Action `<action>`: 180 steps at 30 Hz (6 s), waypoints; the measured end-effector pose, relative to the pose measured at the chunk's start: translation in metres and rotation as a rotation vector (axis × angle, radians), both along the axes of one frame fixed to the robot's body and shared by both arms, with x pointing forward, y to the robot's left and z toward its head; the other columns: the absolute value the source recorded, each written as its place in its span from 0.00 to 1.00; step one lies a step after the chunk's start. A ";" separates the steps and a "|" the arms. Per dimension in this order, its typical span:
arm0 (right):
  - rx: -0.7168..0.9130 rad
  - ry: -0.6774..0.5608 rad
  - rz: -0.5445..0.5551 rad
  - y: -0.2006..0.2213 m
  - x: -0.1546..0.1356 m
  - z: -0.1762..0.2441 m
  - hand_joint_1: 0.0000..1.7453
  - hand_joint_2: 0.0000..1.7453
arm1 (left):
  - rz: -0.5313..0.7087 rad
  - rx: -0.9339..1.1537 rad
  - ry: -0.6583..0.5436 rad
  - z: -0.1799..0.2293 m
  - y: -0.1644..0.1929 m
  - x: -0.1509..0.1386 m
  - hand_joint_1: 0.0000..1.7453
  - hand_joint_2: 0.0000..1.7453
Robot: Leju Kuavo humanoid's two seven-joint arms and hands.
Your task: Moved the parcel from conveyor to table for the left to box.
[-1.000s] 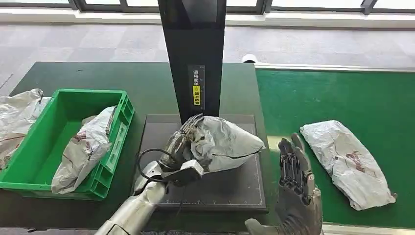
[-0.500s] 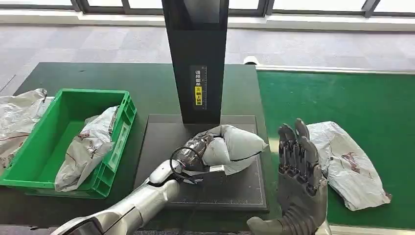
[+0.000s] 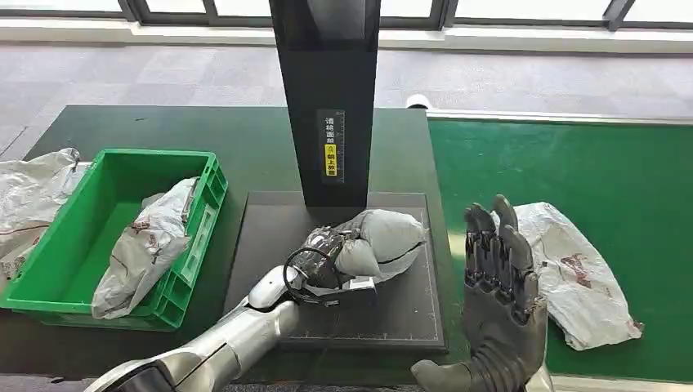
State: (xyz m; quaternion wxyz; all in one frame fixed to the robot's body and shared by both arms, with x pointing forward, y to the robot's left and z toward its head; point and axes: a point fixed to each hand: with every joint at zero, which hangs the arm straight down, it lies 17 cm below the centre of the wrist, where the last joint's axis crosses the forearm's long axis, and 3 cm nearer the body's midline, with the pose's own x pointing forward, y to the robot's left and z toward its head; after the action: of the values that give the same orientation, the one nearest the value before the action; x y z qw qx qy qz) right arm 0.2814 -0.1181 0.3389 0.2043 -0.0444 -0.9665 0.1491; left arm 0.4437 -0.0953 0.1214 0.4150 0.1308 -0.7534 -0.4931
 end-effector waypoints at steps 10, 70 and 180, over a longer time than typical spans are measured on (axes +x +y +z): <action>-0.024 -0.003 -0.016 0.002 -0.002 -0.004 0.00 1.00 | 0.052 -0.097 -0.063 0.017 0.015 0.006 1.00 1.00; 0.002 0.110 -0.140 -0.024 -0.020 -0.031 0.00 1.00 | 1.376 0.072 -0.328 0.066 0.484 0.032 1.00 1.00; -0.723 1.365 -0.856 -0.225 0.117 -0.452 1.00 1.00 | 0.500 -1.026 -0.233 0.123 0.270 -0.044 0.00 0.00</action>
State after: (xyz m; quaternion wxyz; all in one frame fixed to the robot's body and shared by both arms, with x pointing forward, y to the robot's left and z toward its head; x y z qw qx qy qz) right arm 0.3980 -0.3428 -0.1135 0.7486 -0.3656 -0.4278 0.3506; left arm 0.4001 0.1745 0.2446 0.4434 0.1405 -0.8828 0.0657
